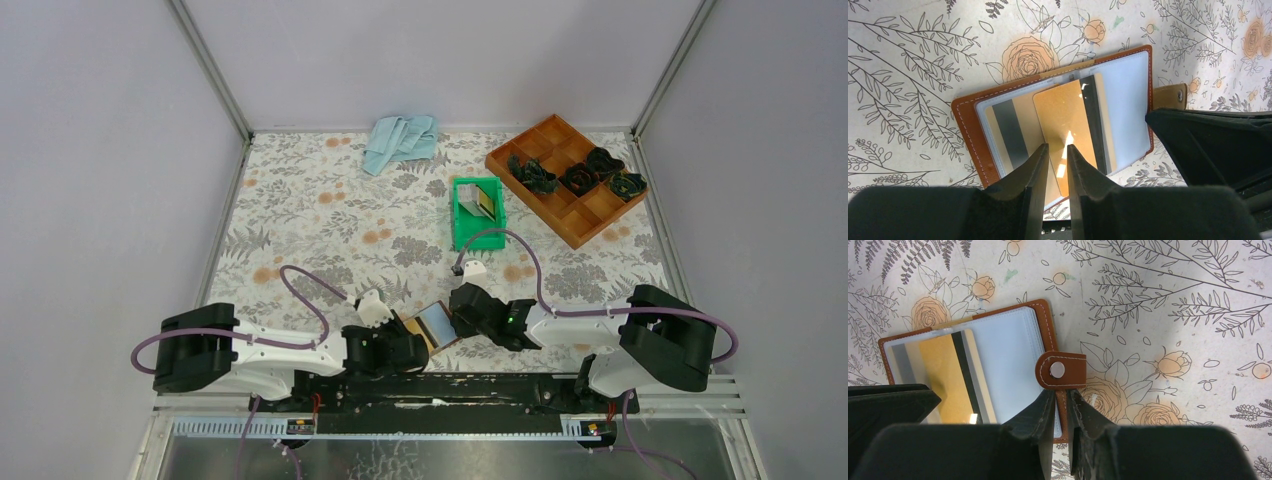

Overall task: Put the credit cards into the card holder
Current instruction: Insert the credit card into the card holder.

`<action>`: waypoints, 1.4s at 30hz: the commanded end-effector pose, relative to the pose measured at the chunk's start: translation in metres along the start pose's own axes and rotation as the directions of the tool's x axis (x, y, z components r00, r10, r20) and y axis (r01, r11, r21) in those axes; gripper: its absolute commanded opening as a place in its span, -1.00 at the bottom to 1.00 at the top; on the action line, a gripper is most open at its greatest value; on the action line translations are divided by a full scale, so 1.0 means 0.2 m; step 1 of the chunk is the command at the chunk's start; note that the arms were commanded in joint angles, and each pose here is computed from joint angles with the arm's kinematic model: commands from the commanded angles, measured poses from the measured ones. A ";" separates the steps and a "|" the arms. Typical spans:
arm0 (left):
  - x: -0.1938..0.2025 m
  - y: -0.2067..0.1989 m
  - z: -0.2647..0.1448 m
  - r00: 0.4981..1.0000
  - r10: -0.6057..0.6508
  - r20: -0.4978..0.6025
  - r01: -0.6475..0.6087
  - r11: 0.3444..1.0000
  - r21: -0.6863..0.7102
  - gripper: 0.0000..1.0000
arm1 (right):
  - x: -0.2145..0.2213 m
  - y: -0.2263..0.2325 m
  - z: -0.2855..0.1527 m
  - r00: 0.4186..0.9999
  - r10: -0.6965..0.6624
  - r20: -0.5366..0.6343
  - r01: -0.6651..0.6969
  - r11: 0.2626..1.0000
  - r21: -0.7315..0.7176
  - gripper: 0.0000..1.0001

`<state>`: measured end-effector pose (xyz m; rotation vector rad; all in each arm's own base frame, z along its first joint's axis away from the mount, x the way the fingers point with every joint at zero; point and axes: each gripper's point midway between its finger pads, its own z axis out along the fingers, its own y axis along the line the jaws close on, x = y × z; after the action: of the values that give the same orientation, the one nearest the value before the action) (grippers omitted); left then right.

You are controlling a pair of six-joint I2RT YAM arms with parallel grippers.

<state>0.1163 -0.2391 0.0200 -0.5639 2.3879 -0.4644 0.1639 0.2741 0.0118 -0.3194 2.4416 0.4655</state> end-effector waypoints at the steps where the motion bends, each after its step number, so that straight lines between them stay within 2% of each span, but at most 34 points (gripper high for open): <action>1: 0.01 0.06 0.01 0.998 0.059 0.012 -0.058 0.998 -0.032 -0.46 | 0.23 -0.22 -0.01 0.984 -0.082 -0.161 0.104 0.986 0.132 -0.62; 18: 0.05 0.07 0.01 0.999 0.052 -0.002 -0.052 0.998 -0.027 -0.43 | 0.24 -0.21 -0.02 0.984 -0.081 -0.158 0.101 0.987 0.124 -0.62; 42: 0.01 0.02 0.02 0.997 0.055 0.049 -0.055 0.998 -0.006 -0.40 | 0.24 -0.19 -0.02 0.983 -0.091 -0.161 0.111 0.986 0.122 -0.62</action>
<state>0.1132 -0.2460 0.0194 -0.5377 2.3708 -0.4825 0.1626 0.2747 0.0120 -0.3270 2.4339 0.4587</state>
